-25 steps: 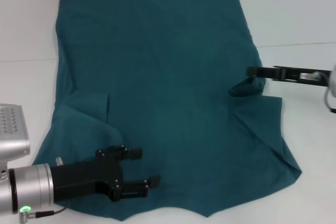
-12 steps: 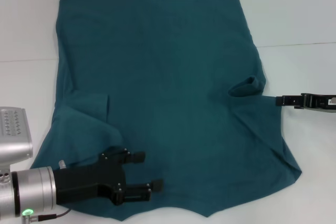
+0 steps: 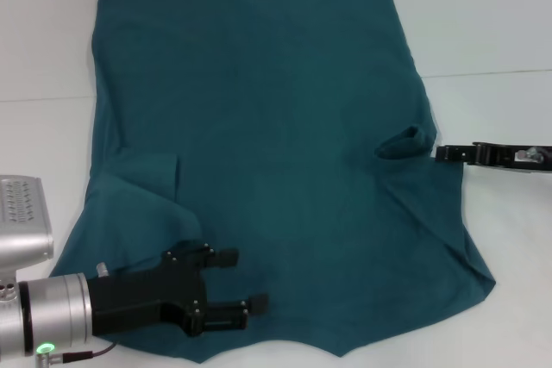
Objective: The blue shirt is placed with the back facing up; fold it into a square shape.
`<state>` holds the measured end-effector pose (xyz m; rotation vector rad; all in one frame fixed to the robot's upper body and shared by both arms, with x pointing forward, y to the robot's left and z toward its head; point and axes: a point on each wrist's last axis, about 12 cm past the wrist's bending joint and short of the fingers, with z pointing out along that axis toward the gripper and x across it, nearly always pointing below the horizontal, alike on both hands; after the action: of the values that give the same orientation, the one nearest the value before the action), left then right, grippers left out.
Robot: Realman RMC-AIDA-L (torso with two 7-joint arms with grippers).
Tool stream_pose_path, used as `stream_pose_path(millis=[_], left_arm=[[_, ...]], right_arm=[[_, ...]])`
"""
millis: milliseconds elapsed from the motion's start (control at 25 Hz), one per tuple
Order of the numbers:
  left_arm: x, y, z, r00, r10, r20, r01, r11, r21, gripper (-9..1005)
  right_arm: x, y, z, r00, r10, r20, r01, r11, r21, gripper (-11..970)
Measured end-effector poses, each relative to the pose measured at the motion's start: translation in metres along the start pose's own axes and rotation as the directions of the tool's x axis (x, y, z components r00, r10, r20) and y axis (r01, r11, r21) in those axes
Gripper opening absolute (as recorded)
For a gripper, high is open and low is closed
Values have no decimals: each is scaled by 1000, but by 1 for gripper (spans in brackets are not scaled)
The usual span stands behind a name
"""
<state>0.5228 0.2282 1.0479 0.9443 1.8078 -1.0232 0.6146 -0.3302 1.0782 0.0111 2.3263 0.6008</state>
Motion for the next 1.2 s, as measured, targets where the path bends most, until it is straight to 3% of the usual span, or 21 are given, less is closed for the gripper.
stream_pose_path(millis=[400, 1200], left_arm=[[1, 1, -3, 1000, -4, -2, 4, 1000, -8, 876], [0, 1, -2, 1000, -3, 2, 3, 1000, -7, 877]], right_arm=[[1, 7, 11, 1000, -11, -9, 11, 1000, 0, 659], [4, 2, 10, 1000, -8, -2, 8, 1000, 25, 631]])
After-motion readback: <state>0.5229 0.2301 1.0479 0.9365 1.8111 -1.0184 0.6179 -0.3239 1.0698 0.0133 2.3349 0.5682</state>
